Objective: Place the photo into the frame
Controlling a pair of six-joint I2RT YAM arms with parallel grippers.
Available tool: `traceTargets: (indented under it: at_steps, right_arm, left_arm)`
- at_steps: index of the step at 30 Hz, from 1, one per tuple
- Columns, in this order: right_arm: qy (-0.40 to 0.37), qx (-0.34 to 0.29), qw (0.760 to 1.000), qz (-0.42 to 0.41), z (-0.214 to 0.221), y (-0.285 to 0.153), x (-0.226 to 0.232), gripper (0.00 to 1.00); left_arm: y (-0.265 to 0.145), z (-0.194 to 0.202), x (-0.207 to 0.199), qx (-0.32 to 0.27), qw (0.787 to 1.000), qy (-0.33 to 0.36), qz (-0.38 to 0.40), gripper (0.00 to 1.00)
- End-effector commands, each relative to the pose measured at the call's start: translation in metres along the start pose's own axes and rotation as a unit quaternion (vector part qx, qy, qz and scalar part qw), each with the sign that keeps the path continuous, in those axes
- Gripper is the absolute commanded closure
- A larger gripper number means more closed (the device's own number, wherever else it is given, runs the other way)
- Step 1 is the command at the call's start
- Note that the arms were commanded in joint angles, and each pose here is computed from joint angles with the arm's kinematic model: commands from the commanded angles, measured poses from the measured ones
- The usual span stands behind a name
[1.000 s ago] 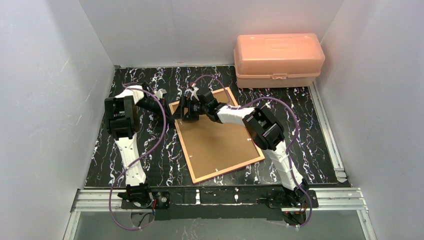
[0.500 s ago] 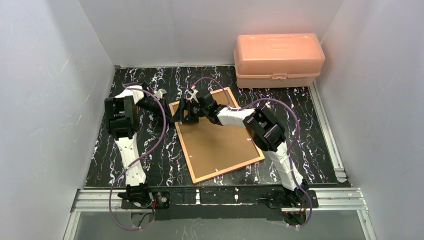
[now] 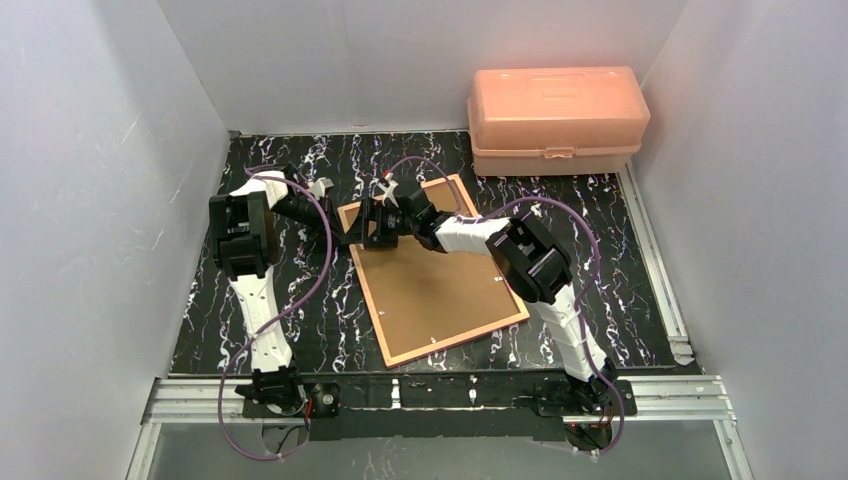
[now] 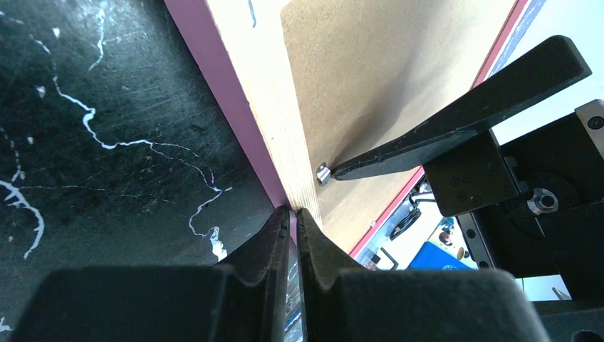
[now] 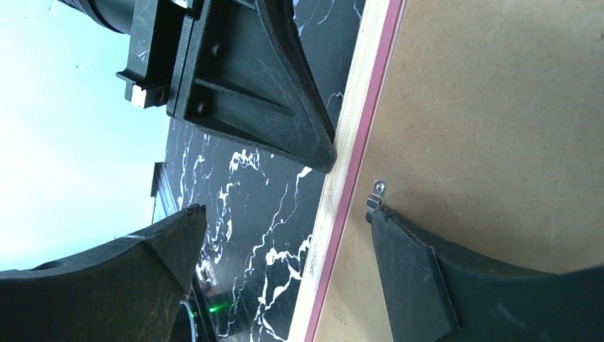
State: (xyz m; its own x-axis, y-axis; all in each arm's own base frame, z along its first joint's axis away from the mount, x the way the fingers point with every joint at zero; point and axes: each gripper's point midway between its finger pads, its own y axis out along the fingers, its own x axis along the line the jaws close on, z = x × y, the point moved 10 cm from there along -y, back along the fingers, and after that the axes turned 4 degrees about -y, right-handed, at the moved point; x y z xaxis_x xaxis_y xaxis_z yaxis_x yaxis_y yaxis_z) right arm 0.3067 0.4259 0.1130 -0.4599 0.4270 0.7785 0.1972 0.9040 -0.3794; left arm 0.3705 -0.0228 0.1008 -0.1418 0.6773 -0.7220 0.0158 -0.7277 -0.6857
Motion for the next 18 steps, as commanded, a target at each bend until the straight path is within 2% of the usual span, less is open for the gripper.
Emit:
traceTargets:
  at_steps: [1, 18]
  right_arm:
    - [0.003, 0.006, 1.000, -0.024, 0.007, -0.006, 0.020, 0.06]
    - [0.017, -0.002, 1.000, -0.008, 0.021, 0.002, 0.015, 0.06]
  left_arm:
    - [0.007, 0.005, 0.001, 0.005, 1.000, 0.020, -0.022, 0.95]
    - [0.006, 0.007, 0.001, 0.005, 0.999, 0.024, -0.022, 0.95]
